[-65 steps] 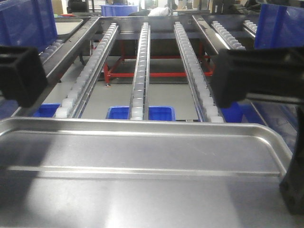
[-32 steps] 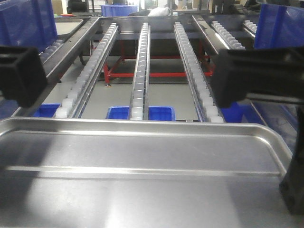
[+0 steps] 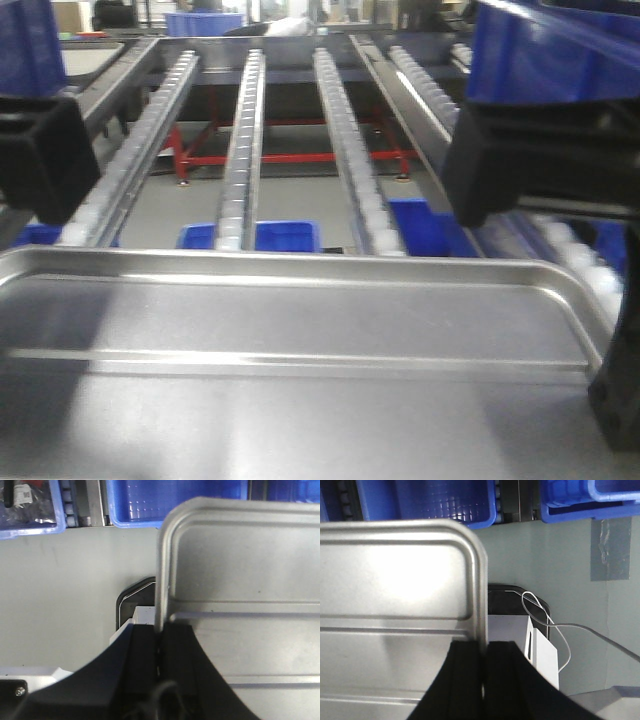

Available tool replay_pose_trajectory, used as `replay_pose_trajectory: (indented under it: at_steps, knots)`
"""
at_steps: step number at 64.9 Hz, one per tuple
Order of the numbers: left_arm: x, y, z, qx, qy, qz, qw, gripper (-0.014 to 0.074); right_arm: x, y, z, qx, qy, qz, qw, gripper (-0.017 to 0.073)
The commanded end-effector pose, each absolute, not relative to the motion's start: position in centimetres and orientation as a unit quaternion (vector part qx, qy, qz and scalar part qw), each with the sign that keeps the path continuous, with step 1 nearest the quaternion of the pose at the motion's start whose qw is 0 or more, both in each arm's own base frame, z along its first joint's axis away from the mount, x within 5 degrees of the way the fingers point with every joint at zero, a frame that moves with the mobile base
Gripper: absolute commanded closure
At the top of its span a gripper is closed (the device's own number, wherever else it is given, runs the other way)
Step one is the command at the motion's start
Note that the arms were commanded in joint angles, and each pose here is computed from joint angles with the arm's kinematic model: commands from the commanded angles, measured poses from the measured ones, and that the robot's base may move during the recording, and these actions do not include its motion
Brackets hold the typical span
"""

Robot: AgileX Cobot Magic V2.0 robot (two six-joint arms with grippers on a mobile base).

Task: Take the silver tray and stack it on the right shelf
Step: 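Hold the tray in both grippers while the base turns and drives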

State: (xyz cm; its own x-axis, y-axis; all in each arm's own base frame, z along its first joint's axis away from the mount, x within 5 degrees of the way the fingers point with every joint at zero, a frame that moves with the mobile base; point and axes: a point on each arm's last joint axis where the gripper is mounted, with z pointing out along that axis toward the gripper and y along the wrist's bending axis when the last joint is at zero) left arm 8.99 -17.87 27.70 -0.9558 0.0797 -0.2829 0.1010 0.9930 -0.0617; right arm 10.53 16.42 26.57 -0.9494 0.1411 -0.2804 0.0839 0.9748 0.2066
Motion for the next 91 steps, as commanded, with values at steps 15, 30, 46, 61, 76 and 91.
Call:
replay_pose_trajectory:
  at_steps: [15, 30, 46, 61, 76, 91]
  knots:
    - [8.6, -16.2, 28.6, 0.043, 0.99, 0.027, 0.134, 0.0694, 10.6, 15.7, 27.5, 0.056, 0.981, 0.081, 0.166, 0.0501]
    - [8.6, -16.2, 28.6, 0.043, 0.99, 0.027, 0.134, 0.0694, 10.5, 15.4, 27.4, 0.059, 0.984, 0.061, 0.159, 0.0501]
    - [8.6, -16.2, 28.6, 0.043, 0.99, 0.027, 0.134, 0.0694, 10.2, 14.7, 27.3, 0.064, 0.987, 0.026, 0.147, 0.0501]
    - [8.6, -16.2, 28.6, 0.043, 0.99, 0.027, 0.134, 0.0694, 10.0, 14.1, 27.2, 0.069, 0.988, -0.008, 0.135, 0.0501]
    - [8.6, -16.2, 28.6, 0.043, 0.99, 0.027, 0.134, 0.0694, 9.8, 13.8, 27.2, 0.071, 0.989, -0.025, 0.129, 0.0501]
    - [8.6, -16.2, 28.6, 0.043, 0.99, 0.026, 0.133, 0.0694, 9.8, 13.8, 27.2, 0.071, 0.989, -0.025, 0.129, 0.0501]
